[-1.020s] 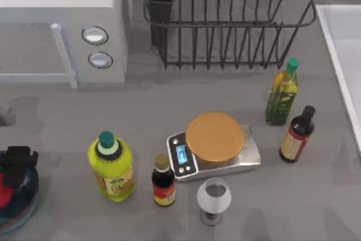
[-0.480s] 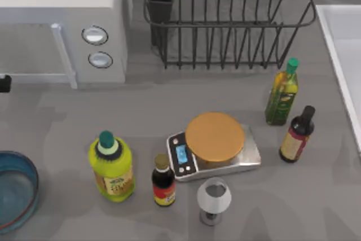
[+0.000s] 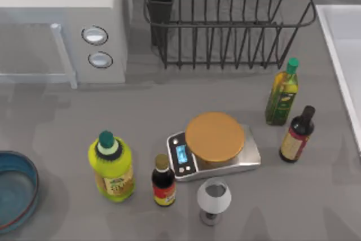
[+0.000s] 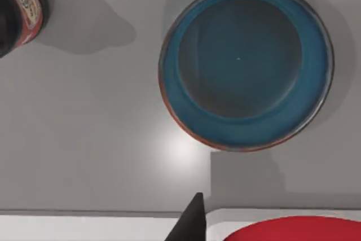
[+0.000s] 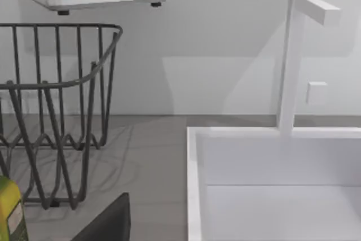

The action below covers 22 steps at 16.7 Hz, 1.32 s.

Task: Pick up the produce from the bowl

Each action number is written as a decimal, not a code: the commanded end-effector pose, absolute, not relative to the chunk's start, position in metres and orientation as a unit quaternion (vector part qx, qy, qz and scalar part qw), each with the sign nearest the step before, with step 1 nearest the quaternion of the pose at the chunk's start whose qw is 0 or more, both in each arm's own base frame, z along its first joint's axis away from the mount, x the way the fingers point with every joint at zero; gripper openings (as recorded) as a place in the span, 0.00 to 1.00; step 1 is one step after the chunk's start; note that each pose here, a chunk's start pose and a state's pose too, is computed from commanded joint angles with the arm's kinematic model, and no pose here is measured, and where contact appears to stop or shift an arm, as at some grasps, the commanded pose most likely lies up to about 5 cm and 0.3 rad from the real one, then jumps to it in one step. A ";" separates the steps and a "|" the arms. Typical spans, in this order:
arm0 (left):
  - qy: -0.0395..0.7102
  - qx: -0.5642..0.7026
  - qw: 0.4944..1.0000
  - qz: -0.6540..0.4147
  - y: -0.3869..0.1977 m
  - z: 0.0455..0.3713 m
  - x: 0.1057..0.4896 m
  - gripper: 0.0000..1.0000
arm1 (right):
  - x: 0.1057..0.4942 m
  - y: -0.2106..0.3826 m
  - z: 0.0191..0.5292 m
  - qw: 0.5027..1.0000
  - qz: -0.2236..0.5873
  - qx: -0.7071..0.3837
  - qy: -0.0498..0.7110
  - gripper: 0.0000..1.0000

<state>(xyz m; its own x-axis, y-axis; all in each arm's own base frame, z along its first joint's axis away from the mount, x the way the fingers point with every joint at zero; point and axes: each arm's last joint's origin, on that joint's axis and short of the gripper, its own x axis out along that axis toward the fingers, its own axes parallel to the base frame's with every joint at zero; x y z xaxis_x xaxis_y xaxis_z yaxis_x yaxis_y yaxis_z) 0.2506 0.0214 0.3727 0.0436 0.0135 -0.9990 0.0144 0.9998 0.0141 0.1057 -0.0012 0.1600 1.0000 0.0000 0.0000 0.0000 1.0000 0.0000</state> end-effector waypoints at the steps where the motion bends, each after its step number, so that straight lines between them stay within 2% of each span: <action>1: 0.691 0.010 0.723 0.000 0.021 0.375 0.249 0.00 | 0.106 -0.001 0.160 1.000 0.000 0.000 0.000 1.00; 6: 0.692 0.009 0.722 0.001 0.022 0.374 0.251 0.00 | 0.106 -0.001 0.160 1.000 0.000 0.000 0.000 1.00; 9: 0.692 0.007 0.722 0.000 0.005 0.368 0.273 0.00 | 0.106 -0.001 0.160 1.000 0.000 0.000 0.000 1.00; 12: 0.700 0.006 0.714 -0.004 -0.044 0.343 0.316 0.00 | 0.106 -0.001 0.160 1.000 0.000 0.000 0.000 1.00; 15: 0.709 0.009 0.705 -0.006 -0.120 0.305 0.349 0.00 | 0.106 -0.001 0.160 1.000 0.000 0.000 0.000 1.00; 18: 0.708 0.008 0.706 -0.006 -0.175 0.276 0.359 0.00 | 0.106 -0.001 0.160 1.000 0.000 0.000 0.000 1.00; 22: 0.707 0.007 0.707 -0.007 -0.188 0.269 0.361 0.00 | 0.106 -0.001 0.160 1.000 0.000 0.000 0.000 1.00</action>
<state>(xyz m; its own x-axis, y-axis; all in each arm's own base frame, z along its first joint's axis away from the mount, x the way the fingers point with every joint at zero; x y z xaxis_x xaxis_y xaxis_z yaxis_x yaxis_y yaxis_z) 0.3609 -0.1881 0.2690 0.0000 0.0000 -1.0000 0.0200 0.9998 0.0000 0.1057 -0.0012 0.1600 1.0000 0.0000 0.0000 0.0000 1.0000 0.0000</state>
